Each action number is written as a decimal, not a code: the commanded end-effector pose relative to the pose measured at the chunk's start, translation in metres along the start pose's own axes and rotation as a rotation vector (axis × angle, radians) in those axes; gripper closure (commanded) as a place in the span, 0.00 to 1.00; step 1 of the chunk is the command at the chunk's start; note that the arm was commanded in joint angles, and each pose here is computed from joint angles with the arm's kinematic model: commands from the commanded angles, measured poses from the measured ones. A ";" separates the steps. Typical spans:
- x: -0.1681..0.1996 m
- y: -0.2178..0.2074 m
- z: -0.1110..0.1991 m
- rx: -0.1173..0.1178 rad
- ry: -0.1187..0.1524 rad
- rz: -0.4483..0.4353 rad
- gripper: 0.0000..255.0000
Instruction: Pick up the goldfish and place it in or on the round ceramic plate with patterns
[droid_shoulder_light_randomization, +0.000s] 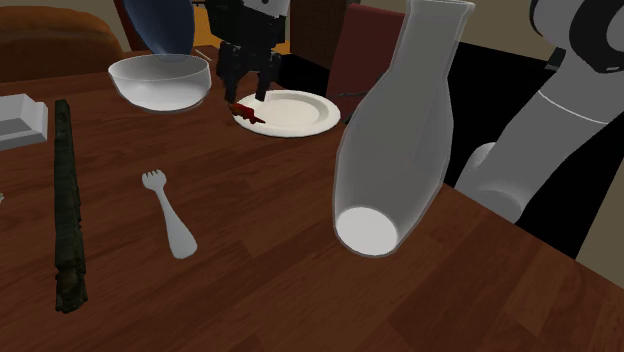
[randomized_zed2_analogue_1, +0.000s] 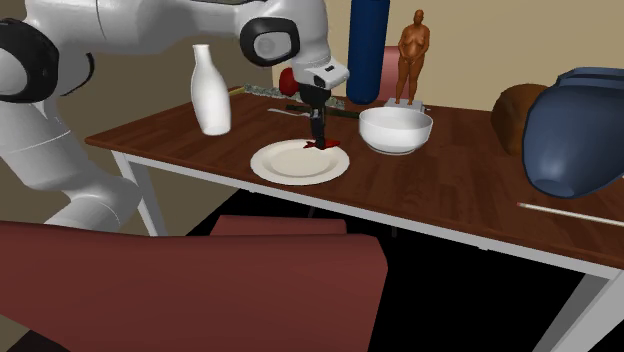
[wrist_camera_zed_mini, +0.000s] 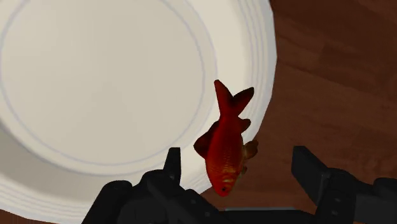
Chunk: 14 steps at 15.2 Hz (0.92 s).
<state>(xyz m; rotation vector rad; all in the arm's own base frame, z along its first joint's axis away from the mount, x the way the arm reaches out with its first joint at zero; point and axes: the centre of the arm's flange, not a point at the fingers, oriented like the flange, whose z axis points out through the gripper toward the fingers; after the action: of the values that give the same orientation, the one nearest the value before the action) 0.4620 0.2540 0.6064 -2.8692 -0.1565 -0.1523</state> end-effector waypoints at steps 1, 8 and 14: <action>0.016 -0.056 -0.001 -0.297 -0.069 0.334 0.00; 0.012 -0.046 0.034 -0.297 -0.069 0.334 0.00; 0.011 -0.045 0.037 -0.297 -0.069 0.334 0.00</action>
<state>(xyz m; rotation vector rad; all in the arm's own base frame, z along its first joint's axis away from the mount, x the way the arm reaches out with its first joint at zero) 0.4710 0.3082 0.5835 -3.1415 0.3614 -0.0104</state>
